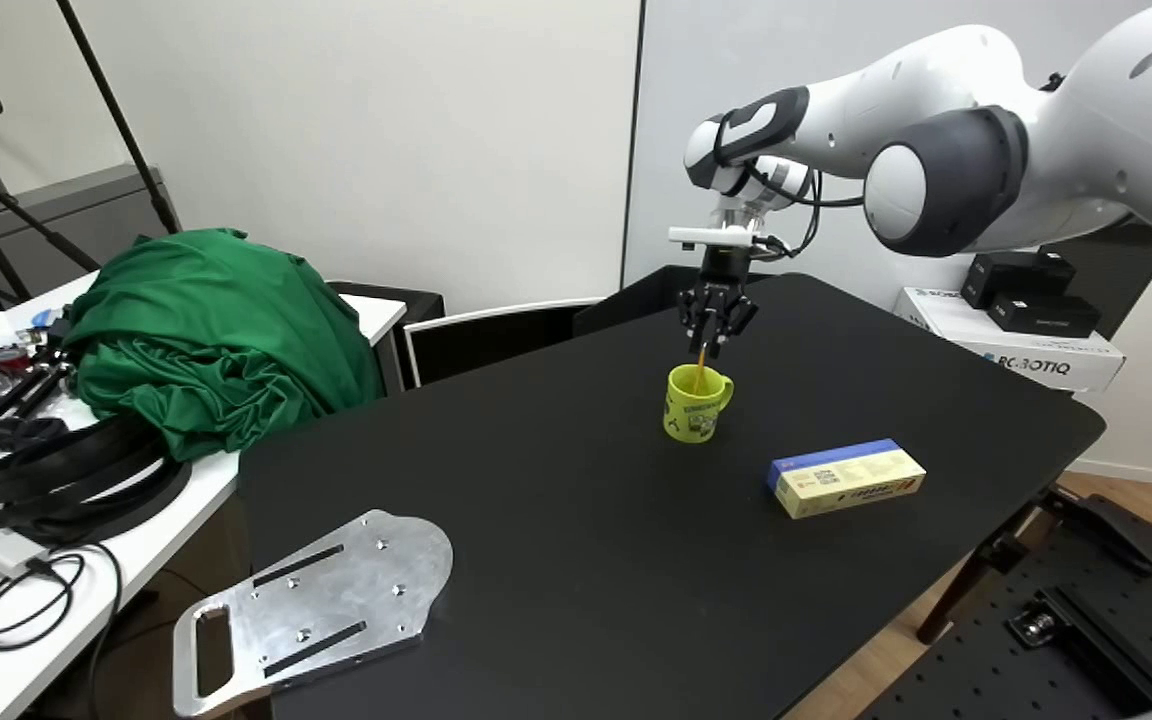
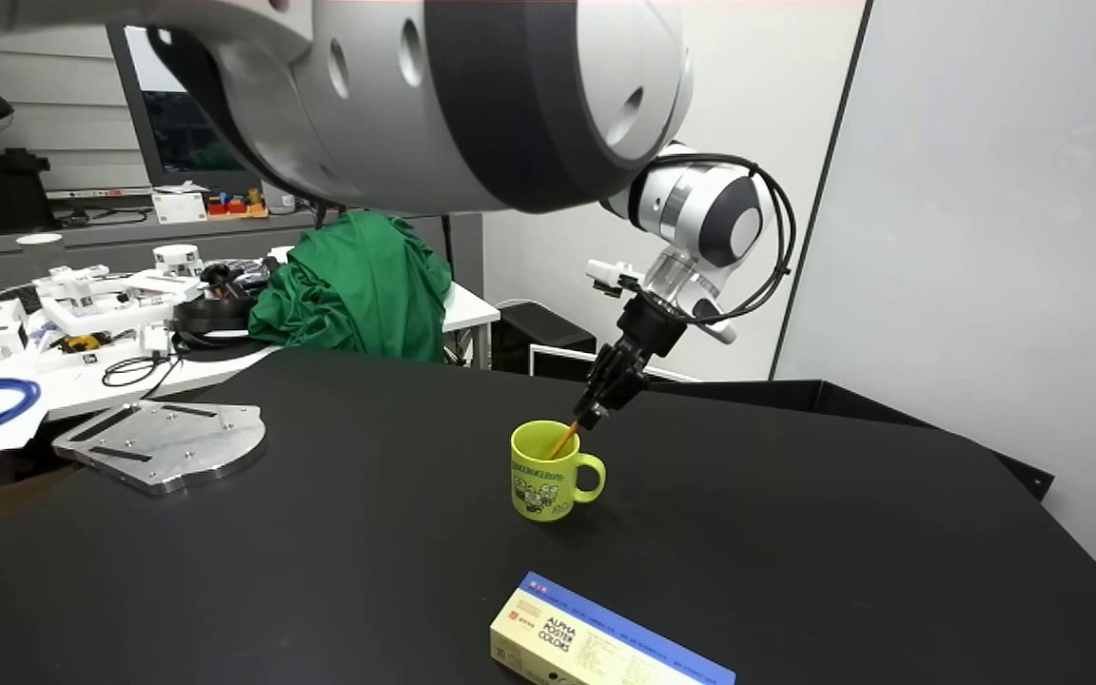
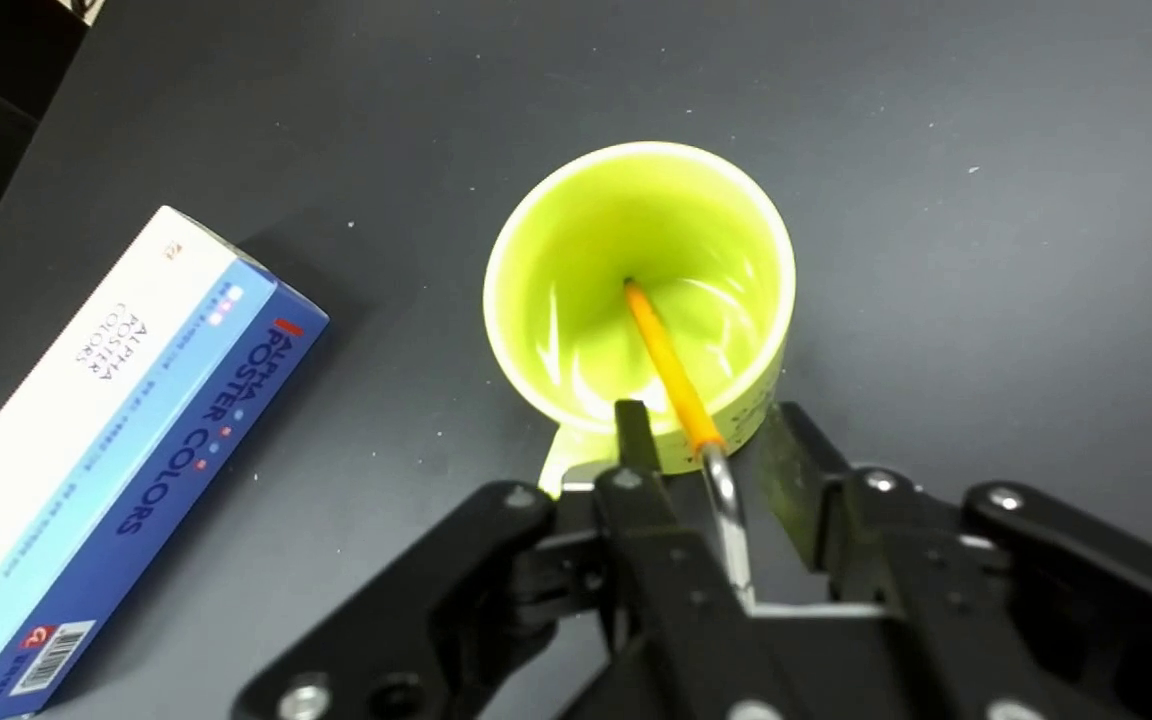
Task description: Put the Allen key on the table
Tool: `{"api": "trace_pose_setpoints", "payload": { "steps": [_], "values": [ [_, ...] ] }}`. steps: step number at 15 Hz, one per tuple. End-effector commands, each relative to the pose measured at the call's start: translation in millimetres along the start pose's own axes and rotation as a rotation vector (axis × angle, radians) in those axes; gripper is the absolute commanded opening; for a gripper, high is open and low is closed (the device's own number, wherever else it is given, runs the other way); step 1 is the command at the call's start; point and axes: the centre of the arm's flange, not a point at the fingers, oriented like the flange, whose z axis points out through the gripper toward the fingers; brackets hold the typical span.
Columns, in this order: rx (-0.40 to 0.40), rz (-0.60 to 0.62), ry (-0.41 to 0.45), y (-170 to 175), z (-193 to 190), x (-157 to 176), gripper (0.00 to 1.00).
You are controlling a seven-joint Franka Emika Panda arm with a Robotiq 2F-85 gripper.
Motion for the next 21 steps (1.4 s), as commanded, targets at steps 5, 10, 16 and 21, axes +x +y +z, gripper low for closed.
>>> {"api": "trace_pose_setpoints", "payload": {
  "steps": [5, 10, 16, 21],
  "values": [
    [-0.002, 0.022, -0.033, -4.8, -14.2, -4.3, 0.03],
    [-0.042, 0.02, -0.097, 3.1, -45.6, -27.7, 0.02],
    [-0.001, 0.011, -0.007, 24.2, -110.1, -59.0, 0.02],
    [0.048, 0.049, 0.137, 43.2, -147.1, -44.1, 0.02]
  ]
}}
